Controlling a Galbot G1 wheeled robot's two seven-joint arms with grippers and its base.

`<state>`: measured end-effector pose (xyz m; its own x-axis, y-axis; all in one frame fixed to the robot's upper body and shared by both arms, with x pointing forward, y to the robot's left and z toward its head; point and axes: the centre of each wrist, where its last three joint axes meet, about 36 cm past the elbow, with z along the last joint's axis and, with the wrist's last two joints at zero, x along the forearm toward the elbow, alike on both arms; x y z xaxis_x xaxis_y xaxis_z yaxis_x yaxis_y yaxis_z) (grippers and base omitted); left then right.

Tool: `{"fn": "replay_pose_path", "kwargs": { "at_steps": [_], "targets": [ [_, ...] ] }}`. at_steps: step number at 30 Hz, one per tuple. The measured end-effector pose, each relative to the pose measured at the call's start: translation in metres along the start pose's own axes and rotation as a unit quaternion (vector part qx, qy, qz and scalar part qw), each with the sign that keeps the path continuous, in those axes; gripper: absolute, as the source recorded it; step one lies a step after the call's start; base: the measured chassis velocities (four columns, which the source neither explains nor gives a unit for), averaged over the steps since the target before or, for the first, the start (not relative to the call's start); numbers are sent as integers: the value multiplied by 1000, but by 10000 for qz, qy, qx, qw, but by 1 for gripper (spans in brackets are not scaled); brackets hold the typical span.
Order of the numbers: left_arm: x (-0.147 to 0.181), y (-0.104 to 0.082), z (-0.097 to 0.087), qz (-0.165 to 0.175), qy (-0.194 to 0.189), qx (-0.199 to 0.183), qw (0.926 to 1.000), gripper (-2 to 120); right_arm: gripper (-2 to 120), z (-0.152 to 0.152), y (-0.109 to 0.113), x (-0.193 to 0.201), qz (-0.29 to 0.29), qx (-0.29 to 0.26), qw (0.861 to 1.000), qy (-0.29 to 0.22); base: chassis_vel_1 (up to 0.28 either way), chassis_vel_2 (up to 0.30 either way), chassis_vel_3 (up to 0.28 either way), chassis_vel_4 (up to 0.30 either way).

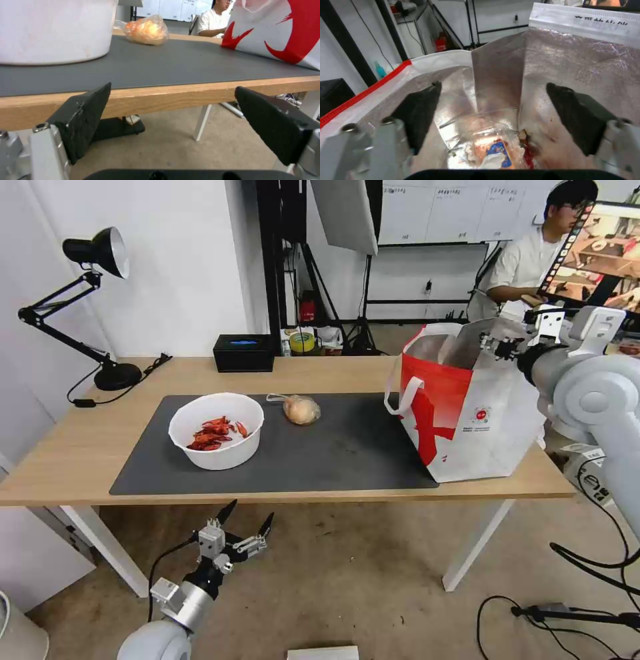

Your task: Pick up the trash from the table and place it into the takeout bag.

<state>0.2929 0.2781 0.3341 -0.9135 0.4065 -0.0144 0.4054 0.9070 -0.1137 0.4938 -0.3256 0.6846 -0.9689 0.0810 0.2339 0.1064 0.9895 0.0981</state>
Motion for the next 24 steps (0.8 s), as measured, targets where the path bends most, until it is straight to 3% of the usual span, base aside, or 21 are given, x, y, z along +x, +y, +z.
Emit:
{"fn": "replay_pose_path", "kwargs": {
  "at_steps": [3, 11, 14, 15, 18, 20, 21, 24],
  "targets": [
    [0, 0, -2, -2, -28, -13, 10000, 100, 97, 0, 1, 1, -172, -116, 9997, -153, 0, 0, 0, 0],
    [0, 2, -6, -15, -73, -37, 10000, 100, 100, 6, 7, 15, -1326, -411, 9877, -717, 0, 0, 0, 0],
    [-1, 3, -7, -21, -91, -50, 9999, 100, 100, 30, 19, 39, -2039, -166, 9764, -689, 0, 0, 0, 0],
    [-1, 3, -7, -21, -91, -50, 9999, 100, 100, 30, 19, 39, -2039, -166, 9764, -689, 0, 0, 0, 0],
    [-2, 4, -8, -28, -108, -54, 9999, 100, 100, 68, 27, 61, -2758, 50, 9588, -682, 0, 0, 0, 0],
    [-2, 4, -8, -30, -109, -54, 9999, 100, 100, 69, 28, 62, -2776, 57, 9582, -684, 0, 0, 0, 0],
    [-2, 5, -9, -32, -118, -60, 9999, 100, 100, 93, 32, 77, -3111, 184, 9476, -703, 0, 0, 0, 0],
    [-2, 6, -10, -49, -134, -64, 9999, 100, 100, 112, 35, 87, -3243, 270, 9431, -687, 0, 0, 0, 0]
  ]
}}
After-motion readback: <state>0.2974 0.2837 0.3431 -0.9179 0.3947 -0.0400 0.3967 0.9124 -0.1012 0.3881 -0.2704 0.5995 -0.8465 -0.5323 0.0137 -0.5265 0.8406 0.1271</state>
